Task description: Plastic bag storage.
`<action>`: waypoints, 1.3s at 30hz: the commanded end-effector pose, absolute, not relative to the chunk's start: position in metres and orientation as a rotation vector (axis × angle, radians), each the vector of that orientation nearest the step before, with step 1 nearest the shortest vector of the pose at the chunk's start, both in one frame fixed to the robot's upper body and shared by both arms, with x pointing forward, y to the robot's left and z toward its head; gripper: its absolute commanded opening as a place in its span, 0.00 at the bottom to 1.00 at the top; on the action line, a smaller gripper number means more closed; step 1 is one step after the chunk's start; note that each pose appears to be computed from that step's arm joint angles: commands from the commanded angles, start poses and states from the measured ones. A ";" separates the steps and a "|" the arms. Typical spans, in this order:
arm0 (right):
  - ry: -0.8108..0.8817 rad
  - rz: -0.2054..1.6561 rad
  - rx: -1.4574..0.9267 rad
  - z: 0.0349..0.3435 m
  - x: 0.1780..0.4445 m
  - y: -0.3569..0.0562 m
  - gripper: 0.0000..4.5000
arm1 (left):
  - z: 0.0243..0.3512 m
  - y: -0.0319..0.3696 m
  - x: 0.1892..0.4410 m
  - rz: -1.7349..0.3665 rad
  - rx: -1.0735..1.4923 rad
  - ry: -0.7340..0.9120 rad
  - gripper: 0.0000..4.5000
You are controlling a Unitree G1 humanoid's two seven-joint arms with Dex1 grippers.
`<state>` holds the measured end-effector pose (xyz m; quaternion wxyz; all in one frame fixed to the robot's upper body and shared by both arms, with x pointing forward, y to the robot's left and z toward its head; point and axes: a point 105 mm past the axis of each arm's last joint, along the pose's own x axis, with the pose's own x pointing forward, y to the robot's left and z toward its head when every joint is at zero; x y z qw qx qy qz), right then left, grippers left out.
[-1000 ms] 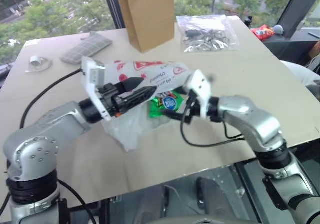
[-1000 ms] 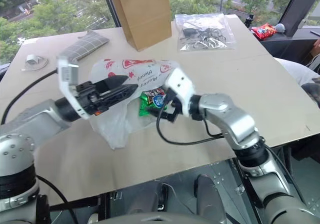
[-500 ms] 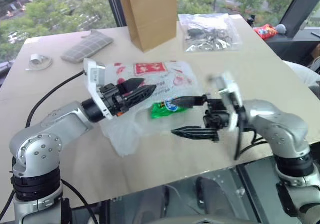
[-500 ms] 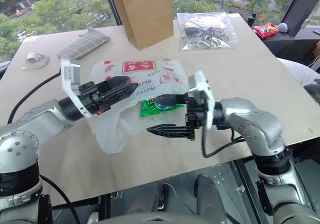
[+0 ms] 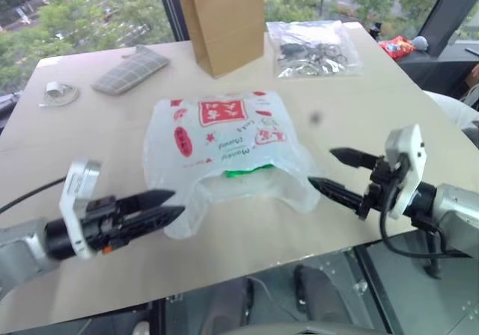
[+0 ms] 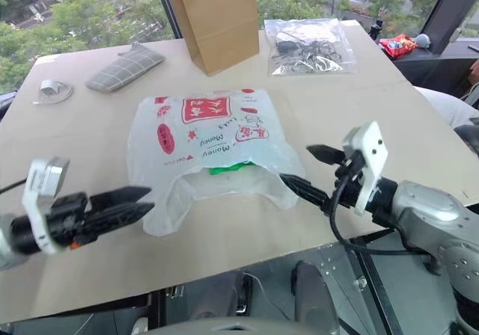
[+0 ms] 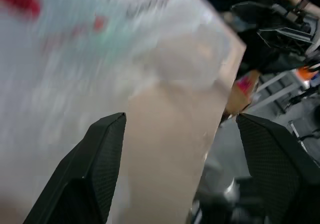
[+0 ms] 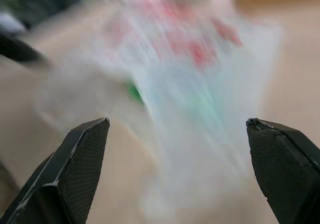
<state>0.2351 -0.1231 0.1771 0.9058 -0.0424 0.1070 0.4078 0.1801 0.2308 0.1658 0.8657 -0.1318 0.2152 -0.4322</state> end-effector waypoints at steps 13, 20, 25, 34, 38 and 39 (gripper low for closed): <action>0.310 0.755 -0.150 0.121 0.270 -0.119 0.81 | 0.115 0.227 0.188 -0.895 -0.124 0.471 0.82; 0.247 0.771 -0.130 0.137 0.277 -0.115 0.05 | 0.111 0.195 0.209 -0.892 -0.149 0.395 0.20; 0.027 0.803 0.074 0.204 0.285 -0.120 0.00 | 0.183 0.171 0.246 -0.944 -0.331 0.105 0.01; -0.354 0.733 0.142 0.341 0.306 -0.166 0.00 | 0.313 0.154 0.313 -0.974 -0.447 -0.292 0.01; -0.403 0.692 0.138 0.361 0.312 -0.172 0.00 | 0.334 0.156 0.332 -0.944 -0.463 -0.360 0.01; -0.415 0.682 0.138 0.365 0.312 -0.173 0.00 | 0.338 0.157 0.335 -0.938 -0.473 -0.375 0.01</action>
